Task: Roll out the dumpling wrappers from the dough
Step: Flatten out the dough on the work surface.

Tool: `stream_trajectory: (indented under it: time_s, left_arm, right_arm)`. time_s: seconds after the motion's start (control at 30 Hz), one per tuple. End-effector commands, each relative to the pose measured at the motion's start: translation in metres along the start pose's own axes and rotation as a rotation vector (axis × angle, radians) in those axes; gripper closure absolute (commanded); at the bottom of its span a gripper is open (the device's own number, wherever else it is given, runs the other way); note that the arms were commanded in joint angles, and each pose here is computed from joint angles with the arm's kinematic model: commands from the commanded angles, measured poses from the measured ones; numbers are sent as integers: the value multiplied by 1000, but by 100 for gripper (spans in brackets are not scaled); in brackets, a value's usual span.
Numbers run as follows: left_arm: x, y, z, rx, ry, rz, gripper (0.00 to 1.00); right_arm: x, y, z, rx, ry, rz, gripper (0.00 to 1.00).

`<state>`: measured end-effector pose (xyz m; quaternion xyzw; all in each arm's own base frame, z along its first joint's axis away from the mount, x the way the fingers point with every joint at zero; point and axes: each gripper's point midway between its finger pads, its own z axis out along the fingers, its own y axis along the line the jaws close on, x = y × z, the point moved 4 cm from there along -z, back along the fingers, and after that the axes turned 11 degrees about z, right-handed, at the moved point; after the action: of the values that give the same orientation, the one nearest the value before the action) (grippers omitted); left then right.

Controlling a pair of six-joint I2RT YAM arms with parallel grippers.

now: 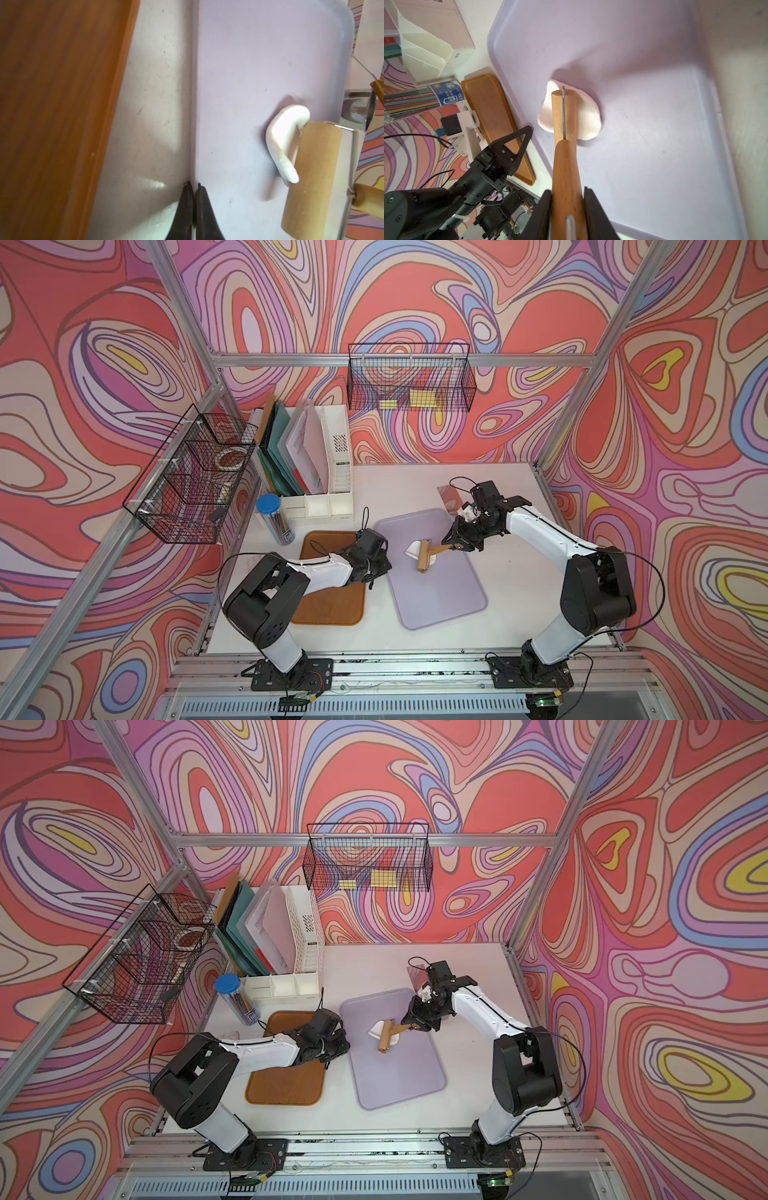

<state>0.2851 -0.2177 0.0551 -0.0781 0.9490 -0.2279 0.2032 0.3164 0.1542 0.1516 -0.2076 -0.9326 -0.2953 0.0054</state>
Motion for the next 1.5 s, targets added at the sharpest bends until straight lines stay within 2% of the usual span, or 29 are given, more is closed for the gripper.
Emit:
stream_trajectory:
  time_s: [0.0, 0.2, 0.33, 0.4, 0.57, 1.0, 1.17, 1.47]
  left_arm:
    - [8, 3, 7, -7, 36, 2, 100]
    - [10, -2, 10, -3, 50, 15, 100]
    - [11, -2, 10, -7, 53, 20, 100]
    - [10, -2, 9, -6, 54, 22, 100]
    - [12, -3, 10, -6, 56, 27, 100]
    - [12, -1, 7, -26, 48, 35, 100]
    - [13, 3, 6, -45, 45, 39, 100]
    - [13, 6, 4, -55, 42, 40, 100]
  right_arm:
    - [-1, -30, 7, 184, -33, 2, 100]
    - [1, -26, 30, 231, -30, -55, 100]
    - [-3, -20, 42, 204, -27, -48, 100]
    - [-4, -25, 52, 244, -14, -43, 100]
    - [-7, -37, 59, 338, -30, -42, 100]
    - [-7, -40, 76, 392, -56, -72, 100]
    - [-7, -45, 61, 425, -64, -86, 100]
    - [-14, -88, 18, 557, -79, -70, 100]
